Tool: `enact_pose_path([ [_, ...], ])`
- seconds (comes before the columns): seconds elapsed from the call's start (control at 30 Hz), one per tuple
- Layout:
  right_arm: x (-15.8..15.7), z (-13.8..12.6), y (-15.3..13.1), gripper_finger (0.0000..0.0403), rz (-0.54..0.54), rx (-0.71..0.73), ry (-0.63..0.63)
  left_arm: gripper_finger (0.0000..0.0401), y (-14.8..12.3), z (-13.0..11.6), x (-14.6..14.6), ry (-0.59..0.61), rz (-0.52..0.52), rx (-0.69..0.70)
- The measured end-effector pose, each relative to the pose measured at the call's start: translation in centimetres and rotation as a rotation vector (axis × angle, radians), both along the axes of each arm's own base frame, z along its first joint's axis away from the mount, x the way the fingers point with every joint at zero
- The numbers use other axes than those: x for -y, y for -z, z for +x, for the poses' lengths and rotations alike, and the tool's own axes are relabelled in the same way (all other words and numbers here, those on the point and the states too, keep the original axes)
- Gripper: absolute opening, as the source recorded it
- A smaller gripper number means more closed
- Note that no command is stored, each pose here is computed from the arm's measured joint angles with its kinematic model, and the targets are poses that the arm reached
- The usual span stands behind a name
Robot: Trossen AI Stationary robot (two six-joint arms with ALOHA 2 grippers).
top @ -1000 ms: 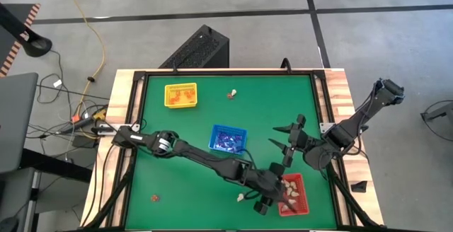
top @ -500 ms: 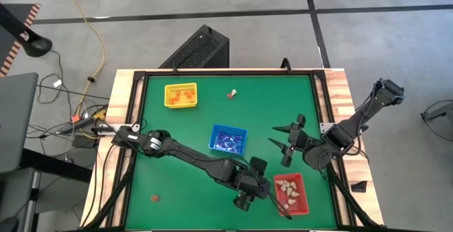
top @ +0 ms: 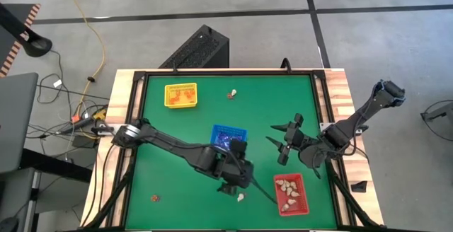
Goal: Sort Halloween decoration
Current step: Put the pumpkin toy into the yellow bin
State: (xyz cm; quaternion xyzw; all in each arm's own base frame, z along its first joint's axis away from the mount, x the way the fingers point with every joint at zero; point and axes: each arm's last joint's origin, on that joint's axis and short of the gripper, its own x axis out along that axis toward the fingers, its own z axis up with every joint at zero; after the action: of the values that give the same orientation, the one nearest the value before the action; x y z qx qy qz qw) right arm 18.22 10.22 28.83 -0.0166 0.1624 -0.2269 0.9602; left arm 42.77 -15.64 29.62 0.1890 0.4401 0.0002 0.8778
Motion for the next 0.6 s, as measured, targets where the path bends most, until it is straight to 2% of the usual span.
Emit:
enact_pose_path([
  [0.17, 0.0, 0.0, 0.0, 0.0225, 0.000, -0.002, -0.003, 0.0197, 0.8, -5.3, -2.0, -0.169, -0.049, -0.007],
  [0.37, 0.1, 0.0, 0.0, 0.0225, 0.001, -0.003, -0.001, 0.0197, 0.0, -12.9, -3.4, -0.355, -0.149, 0.096],
  [0.5, 0.3, 0.3, 0.1, 0.0225, -0.001, -0.006, 0.016, 0.0197, -0.5, -16.8, -5.4, -0.502, -0.146, 0.220],
  [0.6, 0.6, 0.6, 0.3, 0.0225, -0.008, -0.017, 0.034, 0.0197, -0.1, -18.4, -8.3, -0.631, -0.105, 0.285],
])
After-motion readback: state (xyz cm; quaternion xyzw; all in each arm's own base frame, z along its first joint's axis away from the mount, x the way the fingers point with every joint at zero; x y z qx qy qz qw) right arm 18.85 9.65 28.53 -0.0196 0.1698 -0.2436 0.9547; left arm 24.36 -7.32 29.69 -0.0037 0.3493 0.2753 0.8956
